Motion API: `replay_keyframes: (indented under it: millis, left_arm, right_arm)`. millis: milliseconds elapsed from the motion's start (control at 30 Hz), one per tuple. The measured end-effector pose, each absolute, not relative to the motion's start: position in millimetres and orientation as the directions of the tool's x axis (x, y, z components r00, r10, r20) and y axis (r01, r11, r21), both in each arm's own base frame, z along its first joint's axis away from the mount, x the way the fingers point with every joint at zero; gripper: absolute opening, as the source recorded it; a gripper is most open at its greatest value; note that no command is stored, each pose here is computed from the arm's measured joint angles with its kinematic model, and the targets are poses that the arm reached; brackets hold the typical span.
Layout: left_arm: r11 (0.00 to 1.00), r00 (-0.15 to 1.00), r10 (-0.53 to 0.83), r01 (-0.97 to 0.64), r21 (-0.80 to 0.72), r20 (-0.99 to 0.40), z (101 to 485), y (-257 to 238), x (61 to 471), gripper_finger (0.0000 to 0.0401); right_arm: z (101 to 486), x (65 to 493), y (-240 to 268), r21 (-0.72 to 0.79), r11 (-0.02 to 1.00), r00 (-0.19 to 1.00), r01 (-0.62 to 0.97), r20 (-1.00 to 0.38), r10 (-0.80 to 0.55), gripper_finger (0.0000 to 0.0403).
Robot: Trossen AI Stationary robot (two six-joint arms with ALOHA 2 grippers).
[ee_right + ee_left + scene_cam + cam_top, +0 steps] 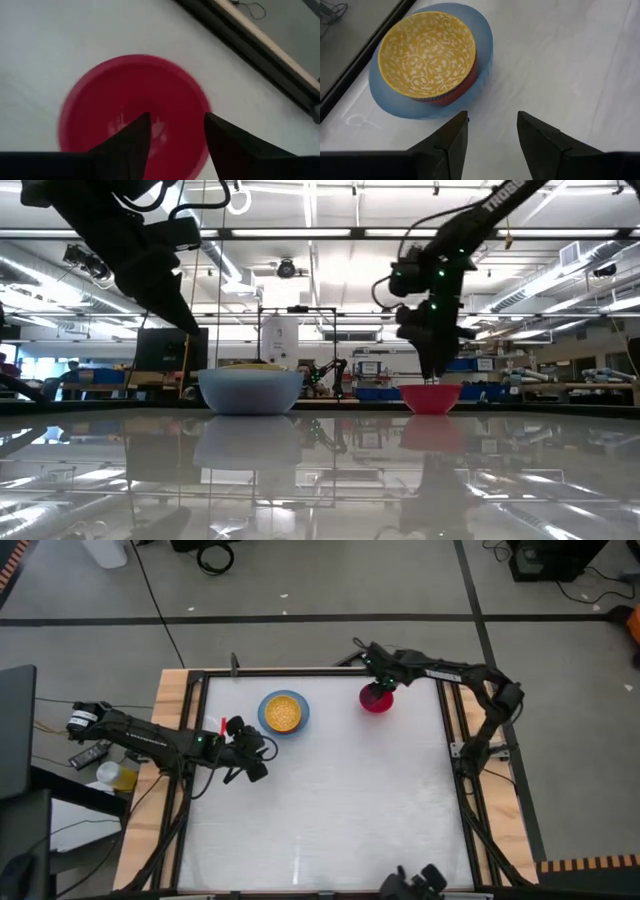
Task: Nest bowls inside each other
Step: Stack the red bowl onto the yellow bowl
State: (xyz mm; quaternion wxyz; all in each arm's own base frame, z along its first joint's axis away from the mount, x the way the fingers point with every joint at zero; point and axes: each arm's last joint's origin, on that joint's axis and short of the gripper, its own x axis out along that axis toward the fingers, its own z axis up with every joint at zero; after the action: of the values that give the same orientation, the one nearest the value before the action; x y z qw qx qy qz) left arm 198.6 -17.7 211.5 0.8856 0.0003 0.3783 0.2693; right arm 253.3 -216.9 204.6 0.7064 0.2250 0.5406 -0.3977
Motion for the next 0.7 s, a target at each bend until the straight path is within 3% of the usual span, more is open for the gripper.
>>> replay_keyframes:
  millis: [233, 367, 467, 600, 700]
  left_arm:
    - [0.840, 0.582, 0.509, -0.497, 0.218, -0.635, 214, -17, 201, 0.0173]
    - [0.832, 0.583, 0.524, -0.504, 0.230, -0.621, 215, -16, 202, 0.0173]
    - [0.829, 0.575, 0.533, -0.502, 0.246, -0.621, 215, -13, 202, 0.0173]
    - [0.818, 0.563, 0.544, -0.519, 0.247, -0.622, 215, -9, 202, 0.0173]
    - [0.812, 0.556, 0.551, -0.529, 0.247, -0.622, 215, -6, 202, 0.0173]
  right_arm:
    - [173, 228, -229, -0.118, 0.513, 0.053, 0.850, -0.951, -0.306, 0.0190]
    - [160, 228, -230, -0.103, 0.527, 0.048, 0.843, -0.963, -0.265, 0.0174]
    - [161, 236, -228, -0.002, 0.572, 0.153, 0.820, -0.962, -0.224, 0.0125]
    - [168, 257, -221, 0.165, 0.645, 0.357, 0.746, -0.917, -0.178, 0.0025]
    - [176, 280, -212, 0.230, 0.693, 0.494, 0.684, -0.845, -0.207, 0.0021]
